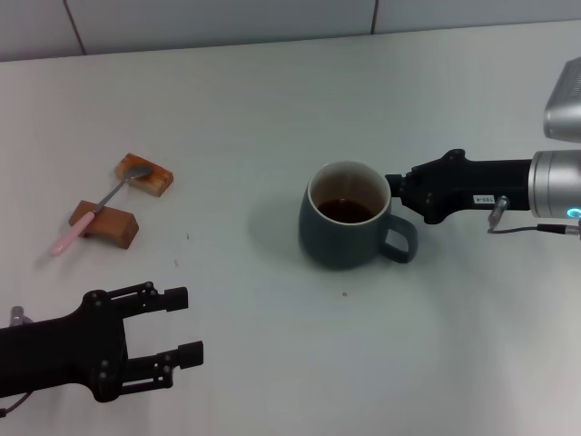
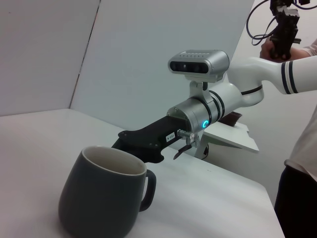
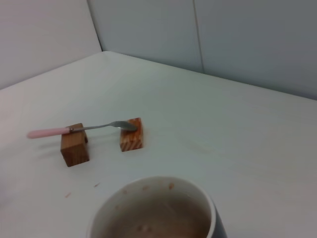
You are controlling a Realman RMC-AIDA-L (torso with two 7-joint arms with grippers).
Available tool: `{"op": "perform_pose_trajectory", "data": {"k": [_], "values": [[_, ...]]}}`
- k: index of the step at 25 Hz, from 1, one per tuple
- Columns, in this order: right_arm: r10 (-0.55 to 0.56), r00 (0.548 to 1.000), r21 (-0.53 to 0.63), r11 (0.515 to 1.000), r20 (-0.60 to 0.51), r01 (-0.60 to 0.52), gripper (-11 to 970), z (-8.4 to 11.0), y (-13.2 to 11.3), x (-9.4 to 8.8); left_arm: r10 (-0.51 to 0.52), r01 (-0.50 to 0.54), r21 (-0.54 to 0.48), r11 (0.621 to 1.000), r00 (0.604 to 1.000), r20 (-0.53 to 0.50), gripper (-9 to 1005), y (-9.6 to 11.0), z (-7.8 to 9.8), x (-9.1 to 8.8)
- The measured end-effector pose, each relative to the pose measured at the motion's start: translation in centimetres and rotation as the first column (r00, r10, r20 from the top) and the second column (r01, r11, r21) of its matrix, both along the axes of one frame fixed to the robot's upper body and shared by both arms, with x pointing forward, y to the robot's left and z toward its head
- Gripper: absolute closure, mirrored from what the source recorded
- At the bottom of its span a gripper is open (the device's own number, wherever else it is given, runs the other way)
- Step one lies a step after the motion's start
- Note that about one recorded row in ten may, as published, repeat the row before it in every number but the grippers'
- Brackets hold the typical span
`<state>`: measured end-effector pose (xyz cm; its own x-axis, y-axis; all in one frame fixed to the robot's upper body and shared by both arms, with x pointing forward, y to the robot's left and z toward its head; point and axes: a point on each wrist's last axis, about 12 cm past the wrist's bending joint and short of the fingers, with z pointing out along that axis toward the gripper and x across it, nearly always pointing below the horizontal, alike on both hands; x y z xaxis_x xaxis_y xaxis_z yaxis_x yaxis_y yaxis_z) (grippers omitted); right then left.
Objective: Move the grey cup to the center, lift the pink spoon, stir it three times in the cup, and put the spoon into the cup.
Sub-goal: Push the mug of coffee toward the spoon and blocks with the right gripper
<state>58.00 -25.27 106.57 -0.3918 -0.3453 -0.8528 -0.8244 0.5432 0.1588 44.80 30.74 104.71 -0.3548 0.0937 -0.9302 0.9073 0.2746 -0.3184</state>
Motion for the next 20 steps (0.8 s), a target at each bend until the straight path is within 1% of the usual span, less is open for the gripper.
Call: {"op": "perform_pose_trajectory", "data": {"k": [20], "values": [[0.087, 0.996, 0.007, 0.996, -0.004, -0.087, 960, 0.6, 3.0, 1.1, 0.0, 0.0, -0.002, 1.0, 1.0, 0.0, 258, -0.1, 0.0, 0.0]]}}
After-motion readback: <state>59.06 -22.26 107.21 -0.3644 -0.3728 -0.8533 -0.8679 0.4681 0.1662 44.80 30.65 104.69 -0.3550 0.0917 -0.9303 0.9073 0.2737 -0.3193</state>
